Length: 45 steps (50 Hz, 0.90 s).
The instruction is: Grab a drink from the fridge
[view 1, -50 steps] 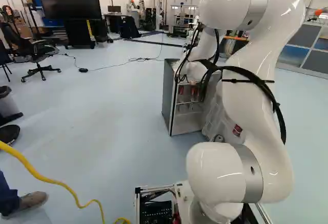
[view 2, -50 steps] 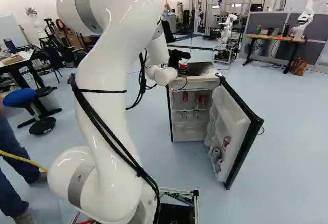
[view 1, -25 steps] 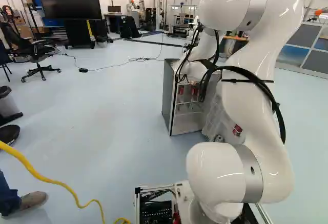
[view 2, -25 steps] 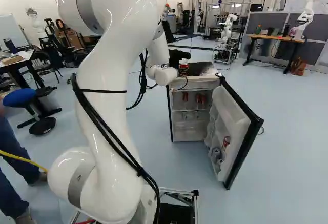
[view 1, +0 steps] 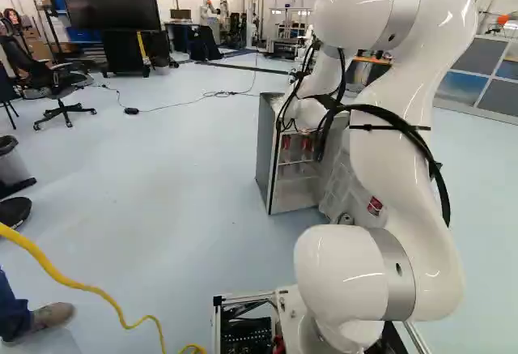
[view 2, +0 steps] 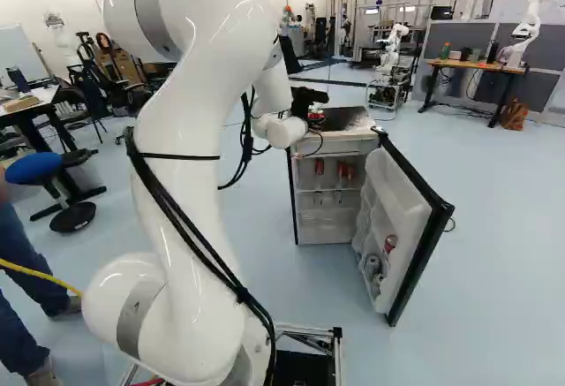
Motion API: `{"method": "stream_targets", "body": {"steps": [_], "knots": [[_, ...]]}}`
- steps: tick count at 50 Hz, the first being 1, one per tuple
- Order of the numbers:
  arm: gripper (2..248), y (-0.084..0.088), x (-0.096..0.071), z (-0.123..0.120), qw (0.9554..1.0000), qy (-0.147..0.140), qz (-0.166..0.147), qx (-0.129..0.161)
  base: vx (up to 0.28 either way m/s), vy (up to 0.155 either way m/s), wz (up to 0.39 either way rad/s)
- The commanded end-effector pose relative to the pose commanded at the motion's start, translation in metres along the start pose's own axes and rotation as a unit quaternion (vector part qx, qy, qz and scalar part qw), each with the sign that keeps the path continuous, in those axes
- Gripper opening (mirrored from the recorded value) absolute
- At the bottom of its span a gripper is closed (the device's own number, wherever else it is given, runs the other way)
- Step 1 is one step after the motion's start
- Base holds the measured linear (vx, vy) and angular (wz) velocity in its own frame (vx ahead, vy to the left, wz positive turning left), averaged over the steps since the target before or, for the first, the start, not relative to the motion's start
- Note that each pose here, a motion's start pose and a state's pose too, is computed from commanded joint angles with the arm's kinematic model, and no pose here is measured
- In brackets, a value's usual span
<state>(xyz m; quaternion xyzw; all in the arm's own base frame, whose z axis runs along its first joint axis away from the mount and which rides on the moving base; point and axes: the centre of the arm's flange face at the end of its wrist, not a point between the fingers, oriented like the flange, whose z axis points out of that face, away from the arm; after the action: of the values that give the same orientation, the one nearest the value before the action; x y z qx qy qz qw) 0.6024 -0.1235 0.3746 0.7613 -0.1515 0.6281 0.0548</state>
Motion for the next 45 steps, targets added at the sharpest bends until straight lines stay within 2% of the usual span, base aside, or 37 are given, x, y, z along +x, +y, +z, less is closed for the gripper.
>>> {"method": "stream_targets", "body": {"steps": [4, 5, 10, 11, 15, 16, 20, 21, 29, 45], "knots": [[116, 0.0, 0.0, 0.0, 1.0, 0.0, 0.0, 0.0, 0.0, 0.0, 0.0], [150, 0.0, 0.0, 0.0, 1.0, 0.0, 0.0, 0.0, 0.0, 0.0, 0.0], [150, 0.0, 0.0, 0.0, 1.0, 0.0, 0.0, 0.0, 0.0, 0.0, 0.0], [184, 0.0, 0.0, 0.0, 1.0, 0.0, 0.0, 0.0, 0.0, 0.0, 0.0], [184, 0.0, 0.0, 0.0, 1.0, 0.0, 0.0, 0.0, 0.0, 0.0, 0.0], [220, 0.0, 0.0, 0.0, 1.0, 0.0, 0.0, 0.0, 0.0, 0.0, 0.0], [220, 0.0, 0.0, 0.0, 1.0, 0.0, 0.0, 0.0, 0.0, 0.0, 0.0], [247, 0.0, 0.001, 0.0, 1.0, 0.0, 0.0, 0.0, 0.0, 0.0, 0.0], [247, 0.005, 0.008, -0.007, 1.0, 0.005, 0.001, -0.004, 0.0, 0.0, 0.0], [247, 0.025, 0.026, -0.029, 0.9997, 0.015, 0.005, -0.02, 0.0, 0.0, 0.0]]}}
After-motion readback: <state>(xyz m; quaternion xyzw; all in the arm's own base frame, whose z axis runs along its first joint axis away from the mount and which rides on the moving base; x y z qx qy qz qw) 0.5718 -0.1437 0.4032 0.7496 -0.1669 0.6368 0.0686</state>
